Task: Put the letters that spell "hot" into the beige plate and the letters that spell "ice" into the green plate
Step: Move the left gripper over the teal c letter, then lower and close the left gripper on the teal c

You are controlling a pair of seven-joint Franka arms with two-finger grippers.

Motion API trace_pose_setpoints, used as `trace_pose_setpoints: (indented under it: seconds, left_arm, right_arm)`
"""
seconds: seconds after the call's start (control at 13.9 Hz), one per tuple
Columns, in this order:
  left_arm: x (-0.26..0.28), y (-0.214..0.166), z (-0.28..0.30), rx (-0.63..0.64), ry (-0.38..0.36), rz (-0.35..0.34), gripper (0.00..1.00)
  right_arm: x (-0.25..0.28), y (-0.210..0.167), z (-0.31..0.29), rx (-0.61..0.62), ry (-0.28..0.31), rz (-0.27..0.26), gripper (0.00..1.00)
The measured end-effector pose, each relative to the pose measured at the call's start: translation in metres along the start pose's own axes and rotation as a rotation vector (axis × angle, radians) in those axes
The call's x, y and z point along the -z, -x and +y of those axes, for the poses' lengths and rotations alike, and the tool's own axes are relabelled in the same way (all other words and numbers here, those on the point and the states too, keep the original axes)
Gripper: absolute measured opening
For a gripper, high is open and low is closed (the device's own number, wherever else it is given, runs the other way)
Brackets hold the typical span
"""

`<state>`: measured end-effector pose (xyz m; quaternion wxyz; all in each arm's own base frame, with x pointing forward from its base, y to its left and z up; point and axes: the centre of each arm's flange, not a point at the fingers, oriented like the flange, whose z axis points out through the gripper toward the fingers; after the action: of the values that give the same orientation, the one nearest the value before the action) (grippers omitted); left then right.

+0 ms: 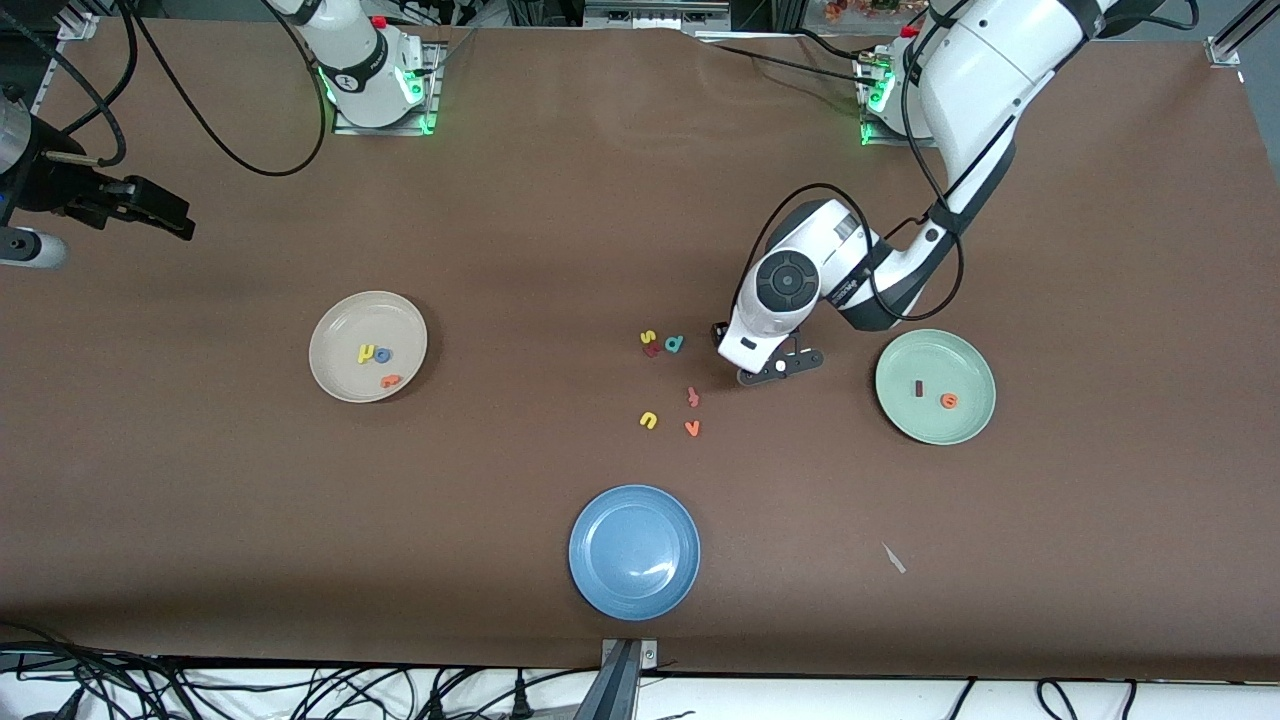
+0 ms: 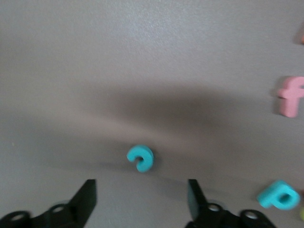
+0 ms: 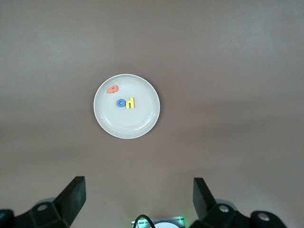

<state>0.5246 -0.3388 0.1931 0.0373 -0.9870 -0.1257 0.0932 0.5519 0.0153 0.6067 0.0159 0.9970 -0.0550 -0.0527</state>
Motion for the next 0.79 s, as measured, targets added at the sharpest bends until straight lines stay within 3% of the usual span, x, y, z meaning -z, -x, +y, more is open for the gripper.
trace_pose_setpoints:
  seconds: [0.07, 0.14, 0.29, 0.36, 0.58, 0.79]
  left_arm:
    - [-0.007, -0.001, -0.001, -0.014, -0.011, 0.013, 0.68]
    - [-0.012, -0.003, -0.001, -0.023, -0.013, 0.024, 0.68]
    - [-0.018, -0.006, -0.002, -0.027, -0.011, 0.031, 0.53]
    - [-0.018, -0.007, -0.002, -0.026, -0.009, 0.031, 0.53]
    - [-0.017, -0.007, -0.002, -0.026, -0.006, 0.034, 0.24]
    - [-0.017, -0.007, -0.001, -0.026, -0.006, 0.034, 0.24]
  right_arm:
    - [0.0, 0.0, 0.0, 0.0, 0.0, 0.0, 1.0]
    - [0.0, 0.0, 0.0, 0.0, 0.0, 0.0, 1.0]
    - [0.0, 0.0, 0.0, 0.0, 0.0, -0.001, 1.0]
    - [0.0, 0.0, 0.0, 0.0, 0.0, -0.001, 1.0]
    - [0.0, 0.0, 0.0, 0.0, 0.0, -0.001, 1.0]
    - [-0.001, 0.0, 0.0, 0.0, 0.0, -0.001, 1.0]
